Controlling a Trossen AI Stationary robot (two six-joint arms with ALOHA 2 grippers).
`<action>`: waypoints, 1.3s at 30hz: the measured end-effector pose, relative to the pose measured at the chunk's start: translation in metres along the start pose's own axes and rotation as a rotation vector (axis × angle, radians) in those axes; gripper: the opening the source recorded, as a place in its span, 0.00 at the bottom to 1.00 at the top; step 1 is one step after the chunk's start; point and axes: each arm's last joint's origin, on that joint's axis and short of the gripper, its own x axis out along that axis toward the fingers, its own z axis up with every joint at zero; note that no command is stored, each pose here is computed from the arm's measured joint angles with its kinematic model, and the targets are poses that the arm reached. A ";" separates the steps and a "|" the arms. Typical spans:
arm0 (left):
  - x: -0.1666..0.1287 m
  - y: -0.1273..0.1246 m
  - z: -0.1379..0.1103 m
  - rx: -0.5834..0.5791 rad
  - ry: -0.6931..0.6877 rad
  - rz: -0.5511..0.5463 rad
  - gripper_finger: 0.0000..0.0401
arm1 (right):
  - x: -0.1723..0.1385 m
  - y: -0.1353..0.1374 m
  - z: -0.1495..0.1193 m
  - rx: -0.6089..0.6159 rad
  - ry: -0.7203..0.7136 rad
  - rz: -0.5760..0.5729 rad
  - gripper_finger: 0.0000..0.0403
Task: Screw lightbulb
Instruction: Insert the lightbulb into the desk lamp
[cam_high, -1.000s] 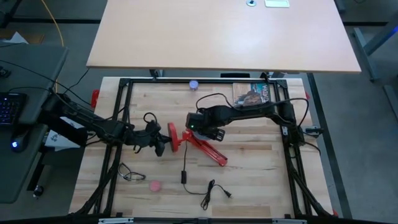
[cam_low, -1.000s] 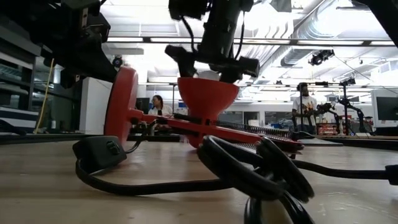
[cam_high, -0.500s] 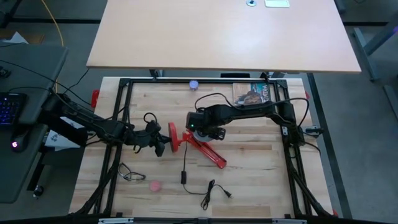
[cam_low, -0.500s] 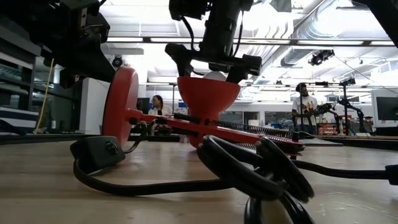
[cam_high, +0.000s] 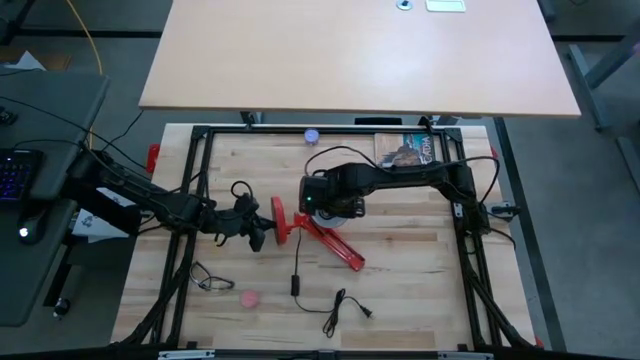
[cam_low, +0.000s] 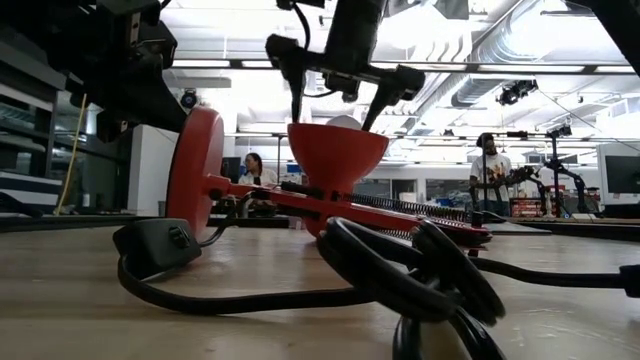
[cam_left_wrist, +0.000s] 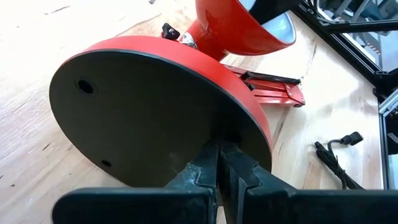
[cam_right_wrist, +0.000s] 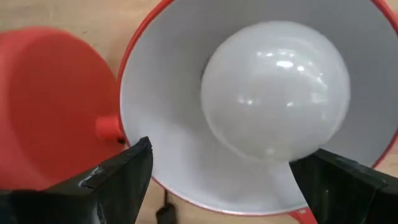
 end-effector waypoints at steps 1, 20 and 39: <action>0.000 0.000 0.000 0.000 0.000 0.000 0.00 | -0.001 0.000 0.000 -0.019 0.006 -0.002 0.89; 0.000 0.000 0.000 0.000 0.002 -0.001 0.00 | -0.067 -0.006 -0.013 -0.743 0.018 -0.104 0.89; 0.000 -0.002 0.001 0.036 0.007 -0.035 0.00 | -0.070 -0.008 -0.050 -1.436 -0.005 -0.147 0.88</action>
